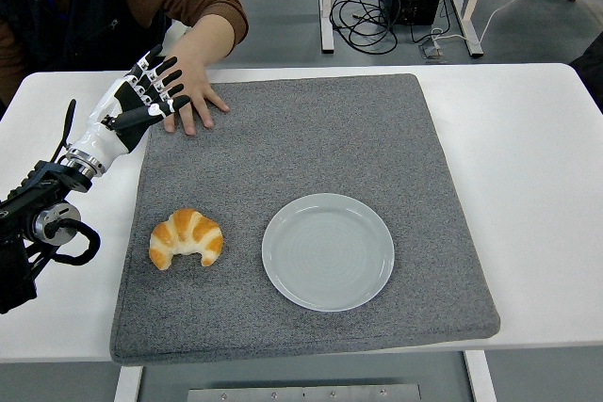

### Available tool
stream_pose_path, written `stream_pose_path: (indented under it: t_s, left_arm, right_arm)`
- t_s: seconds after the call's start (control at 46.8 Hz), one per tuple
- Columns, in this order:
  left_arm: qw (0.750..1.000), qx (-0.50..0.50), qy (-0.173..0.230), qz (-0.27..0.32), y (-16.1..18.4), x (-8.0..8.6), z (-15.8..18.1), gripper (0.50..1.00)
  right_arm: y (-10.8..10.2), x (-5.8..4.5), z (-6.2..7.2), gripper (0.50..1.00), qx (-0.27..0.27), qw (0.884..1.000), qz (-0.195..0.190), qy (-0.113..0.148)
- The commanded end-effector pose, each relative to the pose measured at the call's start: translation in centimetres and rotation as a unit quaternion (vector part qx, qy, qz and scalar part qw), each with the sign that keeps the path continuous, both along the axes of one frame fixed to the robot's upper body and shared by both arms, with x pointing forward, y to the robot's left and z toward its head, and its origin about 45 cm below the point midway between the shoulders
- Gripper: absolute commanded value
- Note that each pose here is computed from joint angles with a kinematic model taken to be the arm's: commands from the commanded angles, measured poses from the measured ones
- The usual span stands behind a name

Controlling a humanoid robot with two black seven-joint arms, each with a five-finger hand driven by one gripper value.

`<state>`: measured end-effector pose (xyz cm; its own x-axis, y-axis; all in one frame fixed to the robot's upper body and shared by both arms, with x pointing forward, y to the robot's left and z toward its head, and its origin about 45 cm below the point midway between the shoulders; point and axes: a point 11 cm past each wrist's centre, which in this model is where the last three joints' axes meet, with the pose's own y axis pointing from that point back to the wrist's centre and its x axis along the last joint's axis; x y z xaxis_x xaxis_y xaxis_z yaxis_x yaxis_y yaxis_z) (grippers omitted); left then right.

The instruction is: Place the bread on the plate

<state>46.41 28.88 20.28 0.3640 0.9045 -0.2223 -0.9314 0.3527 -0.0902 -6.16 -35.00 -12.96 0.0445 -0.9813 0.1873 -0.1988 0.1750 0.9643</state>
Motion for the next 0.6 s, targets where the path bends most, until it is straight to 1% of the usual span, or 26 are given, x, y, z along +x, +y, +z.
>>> stream_pose_path:
  t_s: [0.0, 0.577]
  left_arm:
    - [1.0, 0.0, -0.001, 0.0, -0.07, 0.01, -0.01, 0.966]
    - [1.0, -0.003, 0.005, -0.001, -0.02, -0.32, -0.55, 0.966]
  right_arm:
    - [0.0, 0.0, 0.0, 1.0, 0.0, 1.0, 0.0, 0.0]
    - [0.0, 0.0, 0.0, 1.0, 0.0, 1.0, 0.0, 0.0]
